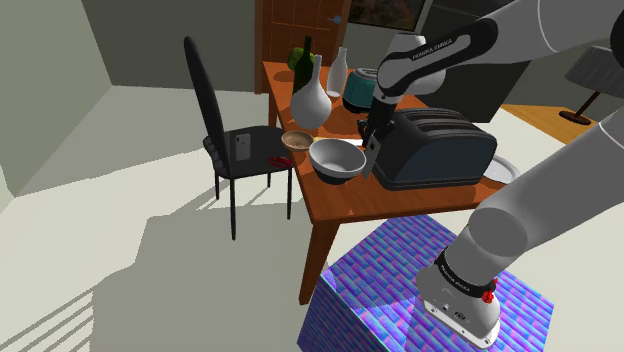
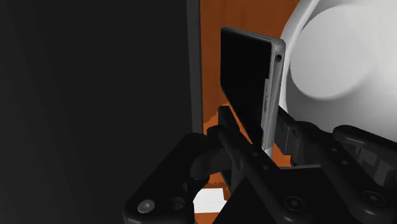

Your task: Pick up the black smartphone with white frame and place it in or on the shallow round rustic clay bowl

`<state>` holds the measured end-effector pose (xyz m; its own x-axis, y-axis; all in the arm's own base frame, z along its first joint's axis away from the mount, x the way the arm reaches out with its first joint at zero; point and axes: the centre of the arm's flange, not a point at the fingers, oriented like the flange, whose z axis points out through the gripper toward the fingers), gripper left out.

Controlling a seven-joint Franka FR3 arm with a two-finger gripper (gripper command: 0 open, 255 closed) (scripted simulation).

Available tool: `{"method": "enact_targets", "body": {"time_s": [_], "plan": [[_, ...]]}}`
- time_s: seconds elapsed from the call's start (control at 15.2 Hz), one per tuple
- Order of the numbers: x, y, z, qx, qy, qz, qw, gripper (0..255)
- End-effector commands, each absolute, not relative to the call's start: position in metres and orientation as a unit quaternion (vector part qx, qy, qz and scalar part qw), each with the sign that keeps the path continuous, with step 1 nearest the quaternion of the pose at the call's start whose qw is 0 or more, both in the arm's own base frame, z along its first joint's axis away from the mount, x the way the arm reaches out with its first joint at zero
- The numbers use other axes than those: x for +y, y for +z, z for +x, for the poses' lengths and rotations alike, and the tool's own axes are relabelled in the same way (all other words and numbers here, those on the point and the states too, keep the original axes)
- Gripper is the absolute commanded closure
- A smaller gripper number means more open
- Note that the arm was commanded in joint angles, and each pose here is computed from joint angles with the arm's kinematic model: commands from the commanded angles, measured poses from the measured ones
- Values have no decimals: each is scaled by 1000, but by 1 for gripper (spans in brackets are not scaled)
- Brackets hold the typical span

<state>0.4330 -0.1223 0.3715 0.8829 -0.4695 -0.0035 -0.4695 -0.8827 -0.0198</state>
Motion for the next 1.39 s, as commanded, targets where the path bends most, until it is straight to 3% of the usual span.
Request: {"method": "enact_targets", "body": {"time_s": [0.0, 0.4, 1.32], "plan": [[-124, 367, 431, 244, 7, -970, 10, 255], [-122, 371, 434, 244, 7, -970, 10, 255], [-122, 444, 434, 244, 7, -970, 10, 255]]}}
